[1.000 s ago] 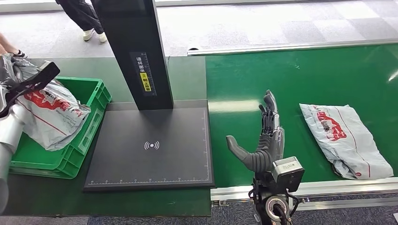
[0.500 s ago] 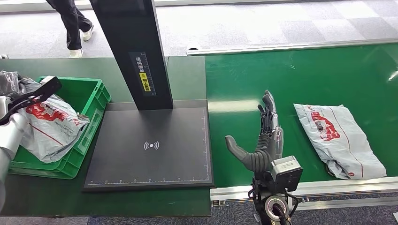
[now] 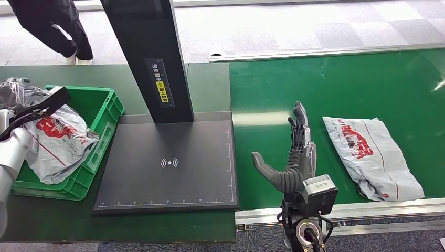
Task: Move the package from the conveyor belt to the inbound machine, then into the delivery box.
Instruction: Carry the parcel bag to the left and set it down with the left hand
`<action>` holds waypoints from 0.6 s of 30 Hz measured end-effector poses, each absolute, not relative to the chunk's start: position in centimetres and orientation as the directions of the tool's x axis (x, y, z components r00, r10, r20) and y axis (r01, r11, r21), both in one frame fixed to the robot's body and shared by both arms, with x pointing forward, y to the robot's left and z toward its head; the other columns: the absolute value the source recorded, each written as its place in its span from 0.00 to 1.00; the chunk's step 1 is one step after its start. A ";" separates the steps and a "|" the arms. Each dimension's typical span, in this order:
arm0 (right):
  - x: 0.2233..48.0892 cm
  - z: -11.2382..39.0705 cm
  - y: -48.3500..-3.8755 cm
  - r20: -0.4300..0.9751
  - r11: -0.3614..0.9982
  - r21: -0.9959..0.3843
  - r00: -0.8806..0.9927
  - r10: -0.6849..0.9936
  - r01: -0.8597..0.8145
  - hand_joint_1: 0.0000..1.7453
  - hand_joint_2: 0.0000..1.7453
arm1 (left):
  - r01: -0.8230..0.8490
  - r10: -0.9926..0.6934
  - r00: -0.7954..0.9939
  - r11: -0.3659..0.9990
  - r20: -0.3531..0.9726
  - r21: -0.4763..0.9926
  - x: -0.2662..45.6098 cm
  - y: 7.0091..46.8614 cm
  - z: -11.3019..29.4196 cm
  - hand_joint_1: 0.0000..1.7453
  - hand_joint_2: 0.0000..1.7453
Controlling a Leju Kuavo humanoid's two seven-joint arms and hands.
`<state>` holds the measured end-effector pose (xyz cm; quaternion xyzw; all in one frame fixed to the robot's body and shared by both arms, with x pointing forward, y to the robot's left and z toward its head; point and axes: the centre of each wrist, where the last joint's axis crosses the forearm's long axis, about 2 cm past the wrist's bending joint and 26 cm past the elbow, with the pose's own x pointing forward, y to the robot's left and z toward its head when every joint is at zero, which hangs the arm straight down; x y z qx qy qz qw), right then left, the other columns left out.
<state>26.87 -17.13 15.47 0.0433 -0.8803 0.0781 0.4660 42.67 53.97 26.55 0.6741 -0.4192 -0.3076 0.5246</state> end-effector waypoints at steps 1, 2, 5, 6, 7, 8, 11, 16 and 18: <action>26.9 15.4 -17.1 0.828 0.984 -0.097 -0.561 -0.003 -0.149 0.00 1.00 | -0.258 -0.896 0.442 -0.085 0.039 0.962 42.7 53.9 26.5 0.00 1.00; 26.9 15.4 -17.1 0.828 0.984 -0.098 -0.561 -0.003 -0.150 0.00 1.00 | -0.277 -0.905 0.423 -0.074 0.053 0.958 42.7 53.8 26.5 0.00 1.00; 26.8 15.4 -17.0 0.829 0.984 -0.098 -0.559 -0.002 -0.149 0.00 1.00 | -0.334 -0.924 0.374 -0.054 0.080 0.941 42.8 53.5 26.6 0.00 1.00; 26.8 15.3 -17.0 0.830 0.984 -0.098 -0.558 -0.001 -0.148 0.00 1.00 | -0.351 -0.928 0.361 -0.050 0.086 0.935 42.8 53.4 26.6 0.00 1.00; 26.8 15.3 -17.0 0.830 0.984 -0.099 -0.557 0.000 -0.147 0.00 1.00 | -0.367 -0.932 0.351 -0.047 0.092 0.929 42.8 53.2 26.7 0.00 1.00; 26.8 15.3 -17.0 0.831 0.984 -0.099 -0.557 0.001 -0.145 0.00 1.00 | -0.381 -0.935 0.343 -0.046 0.095 0.923 42.8 53.1 26.7 0.00 1.00; 26.8 15.2 -17.0 0.832 0.985 -0.099 -0.554 0.004 -0.142 0.00 1.00 | -0.410 -0.940 0.326 -0.048 0.097 0.911 43.0 52.7 27.1 0.00 1.00; 26.8 15.1 -17.0 0.834 0.984 -0.104 -0.552 0.008 -0.142 0.00 1.00 | -0.435 -0.944 0.312 -0.042 0.107 0.900 43.2 52.3 27.5 0.00 1.00; 26.8 15.1 -17.0 0.833 0.984 -0.108 -0.553 0.011 -0.143 0.00 1.00 | -0.460 -0.948 0.291 -0.024 0.126 0.888 43.3 52.2 27.6 0.00 1.00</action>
